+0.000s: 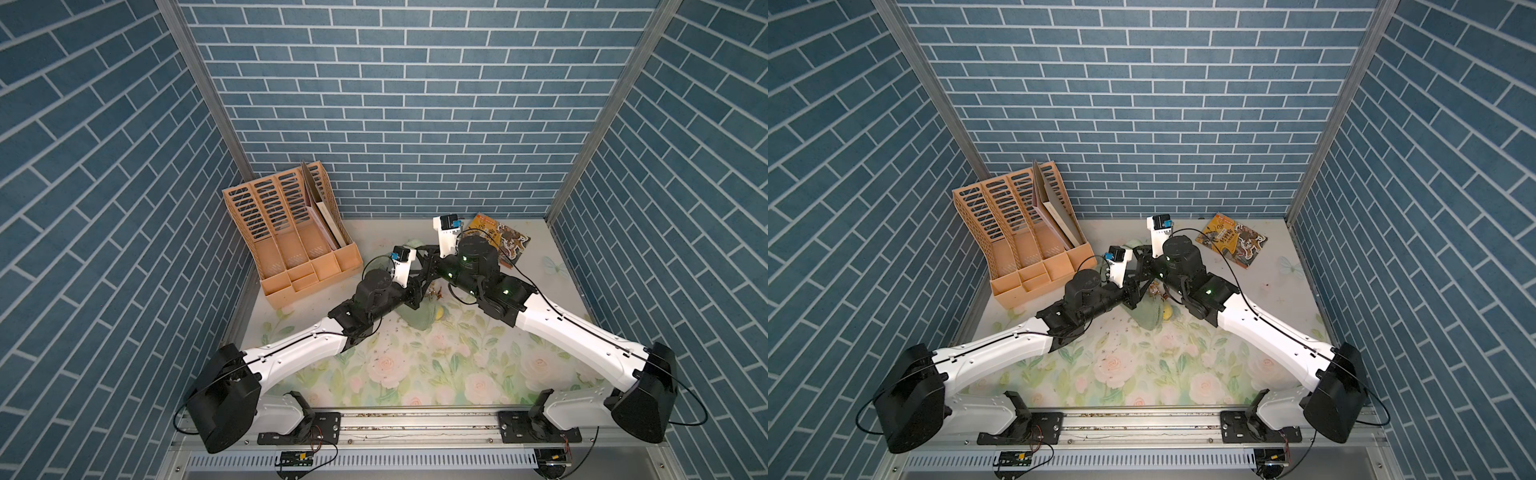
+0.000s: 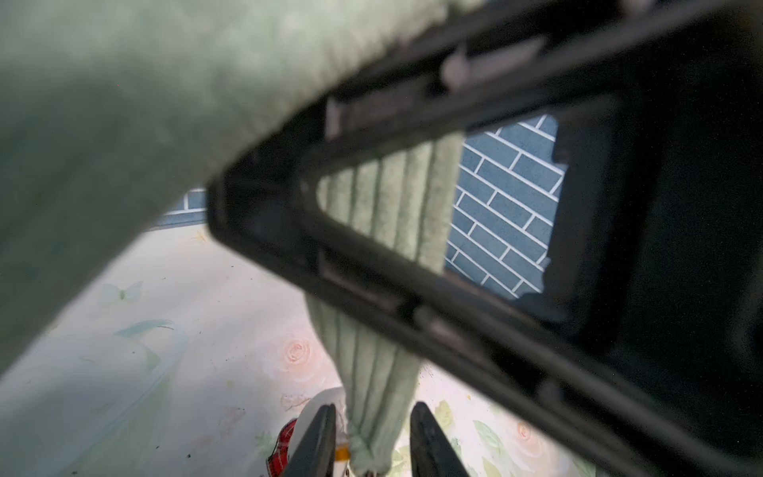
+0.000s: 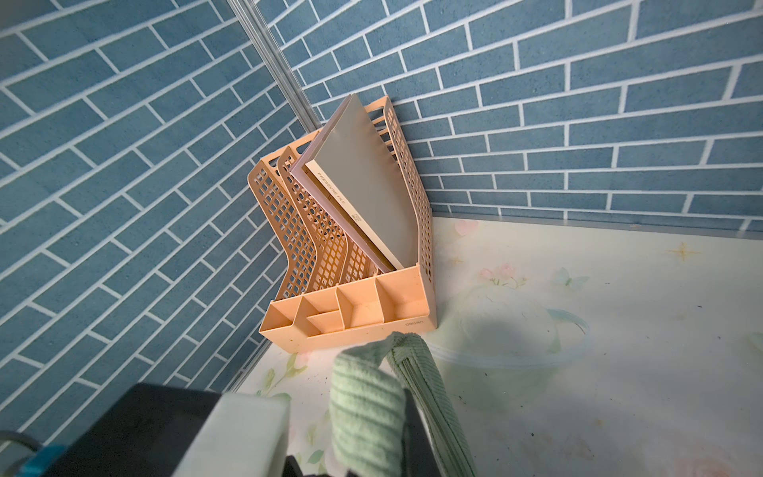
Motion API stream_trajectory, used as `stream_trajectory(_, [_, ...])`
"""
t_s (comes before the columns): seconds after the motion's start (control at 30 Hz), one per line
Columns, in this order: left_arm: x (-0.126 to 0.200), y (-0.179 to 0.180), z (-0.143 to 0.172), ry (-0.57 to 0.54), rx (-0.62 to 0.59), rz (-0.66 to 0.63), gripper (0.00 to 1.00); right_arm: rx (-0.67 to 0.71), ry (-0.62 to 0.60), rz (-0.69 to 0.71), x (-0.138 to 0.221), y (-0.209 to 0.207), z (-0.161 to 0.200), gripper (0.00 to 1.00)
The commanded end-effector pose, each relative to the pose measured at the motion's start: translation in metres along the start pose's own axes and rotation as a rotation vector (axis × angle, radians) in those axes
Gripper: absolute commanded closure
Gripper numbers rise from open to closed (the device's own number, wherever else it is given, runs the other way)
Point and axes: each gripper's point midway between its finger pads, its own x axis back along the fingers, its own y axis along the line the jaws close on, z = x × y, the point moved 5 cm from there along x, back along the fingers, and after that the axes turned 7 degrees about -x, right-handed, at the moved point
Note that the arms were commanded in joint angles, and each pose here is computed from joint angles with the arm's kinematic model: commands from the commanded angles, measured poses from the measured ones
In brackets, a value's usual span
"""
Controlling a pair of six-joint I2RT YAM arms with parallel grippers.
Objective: Remove the decoration from the bag
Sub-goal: Pick up the bag from the center of the board.
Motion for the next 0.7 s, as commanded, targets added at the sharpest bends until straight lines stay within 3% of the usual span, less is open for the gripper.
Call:
stream_trajectory(0.0, [0.002, -0.001, -0.006, -0.008, 0.004, 0.029, 0.78, -0.017, -0.081, -0.059, 0.015, 0.017, -0.023, 1.00])
stream_trajectory(0.27, [0.007, 0.001, -0.020, -0.045, -0.010, 0.098, 0.98, -0.001, -0.049, -0.105, 0.012, 0.023, -0.021, 1.00])
stream_trajectory(0.4, [0.010, 0.007, -0.020, -0.036, -0.019, 0.190, 1.00, 0.029, 0.008, -0.168, 0.008, 0.029, -0.018, 0.97])
stream_trajectory(0.53, [0.017, 0.008, -0.017, -0.042, -0.025, 0.284, 1.00, -0.001, 0.081, -0.227, -0.001, 0.021, -0.022, 0.79])
stream_trajectory(0.67, [0.027, 0.009, -0.019, -0.049, -0.070, 0.327, 1.00, -0.008, 0.112, -0.304, 0.004, 0.014, -0.034, 0.48])
